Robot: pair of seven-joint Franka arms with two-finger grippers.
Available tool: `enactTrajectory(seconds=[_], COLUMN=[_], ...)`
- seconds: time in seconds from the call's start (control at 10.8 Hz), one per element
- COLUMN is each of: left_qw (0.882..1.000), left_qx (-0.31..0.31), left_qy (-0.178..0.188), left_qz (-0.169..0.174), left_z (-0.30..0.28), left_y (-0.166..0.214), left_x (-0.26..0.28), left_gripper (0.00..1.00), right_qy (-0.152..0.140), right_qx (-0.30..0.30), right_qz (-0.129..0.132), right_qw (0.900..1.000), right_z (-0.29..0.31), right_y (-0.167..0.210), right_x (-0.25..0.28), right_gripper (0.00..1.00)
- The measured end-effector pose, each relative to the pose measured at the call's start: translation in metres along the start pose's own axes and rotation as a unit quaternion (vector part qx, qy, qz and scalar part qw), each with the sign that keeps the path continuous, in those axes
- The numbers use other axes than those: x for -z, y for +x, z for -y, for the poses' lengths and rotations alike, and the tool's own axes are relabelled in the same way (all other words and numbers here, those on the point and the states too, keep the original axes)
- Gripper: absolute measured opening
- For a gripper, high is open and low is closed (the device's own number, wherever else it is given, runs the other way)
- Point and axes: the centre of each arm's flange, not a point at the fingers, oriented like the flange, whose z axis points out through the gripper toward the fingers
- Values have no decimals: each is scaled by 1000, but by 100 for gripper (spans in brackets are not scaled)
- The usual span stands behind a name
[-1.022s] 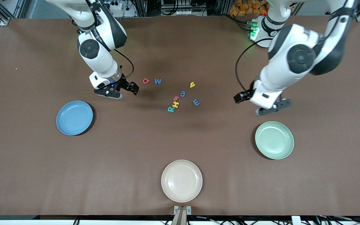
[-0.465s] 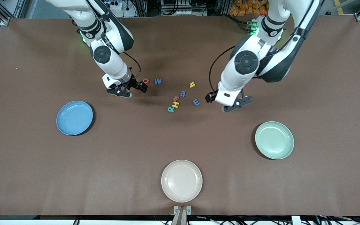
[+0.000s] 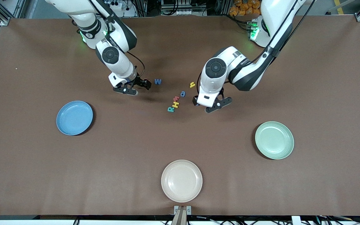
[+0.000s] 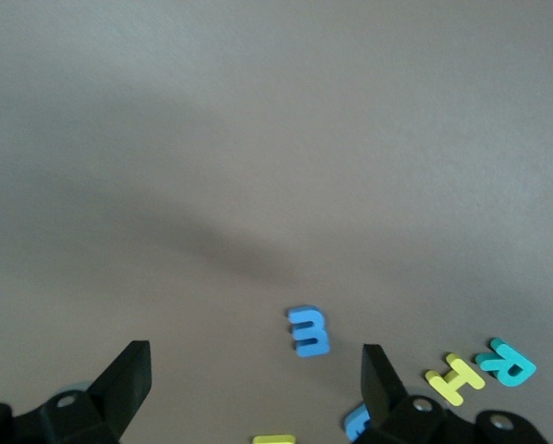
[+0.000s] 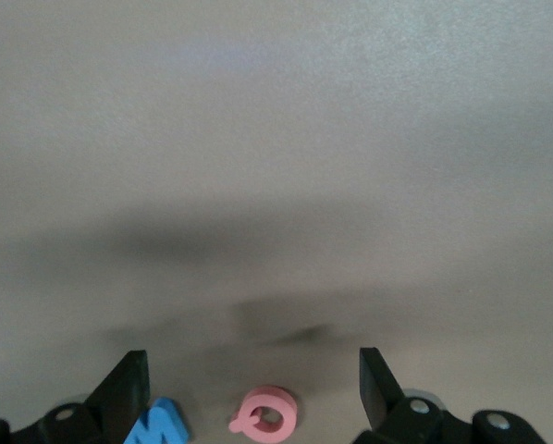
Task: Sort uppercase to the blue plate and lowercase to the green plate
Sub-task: 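Move the left gripper and the right gripper toward the foam letters, then grasp the blue m with the left gripper while the right gripper grasps Q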
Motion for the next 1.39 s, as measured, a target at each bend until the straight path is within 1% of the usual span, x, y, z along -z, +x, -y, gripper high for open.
enactTrajectory(seconds=[0.19,0.28,0.46,0.65,0.84,0.93,1.02,1.11,1.3,1.39], left_qw=[1000,1000,1000,1000,999,999,999,999,999,999], left_qx=[12,17,18,22,32,33,33,30,19,20], left_qy=[-14,-18,-13,-8,-33,-40,-40,-38,-32,-28], left_qz=[7,11,16,12,10,12,13,12,4,3], left_z=[-7,-9,-10,-10,-10,-7,-6,-4,-2,-1], left_y=[-4,-4,-8,-11,-16,-19,-21,-22,-25,-28], left_x=[-19,-27,-43,-55,-66,-72,-75,-77,-82,-85], left_gripper=[100,100,100,100,99,98,98,97,94,93], right_qy=[-32,-41,-42,-41,-41,-41,-41,-41,-42,-43], right_qx=[2,-4,-13,-13,-11,-10,-9,-9,1,7], right_qz=[-28,-36,-29,-23,-22,-22,-21,-21,-20,-19], right_qw=[999,999,999,999,999,999,999,999,999,999], right_z=[3,6,14,17,18,18,18,18,18,17], right_y=[-17,-28,-46,-51,-53,-53,-53,-53,-54,-54], right_x=[-13,-21,-31,-35,-36,-36,-36,-36,-37,-38], right_gripper=[100,100,100,100,100,100,99,93,88,88])
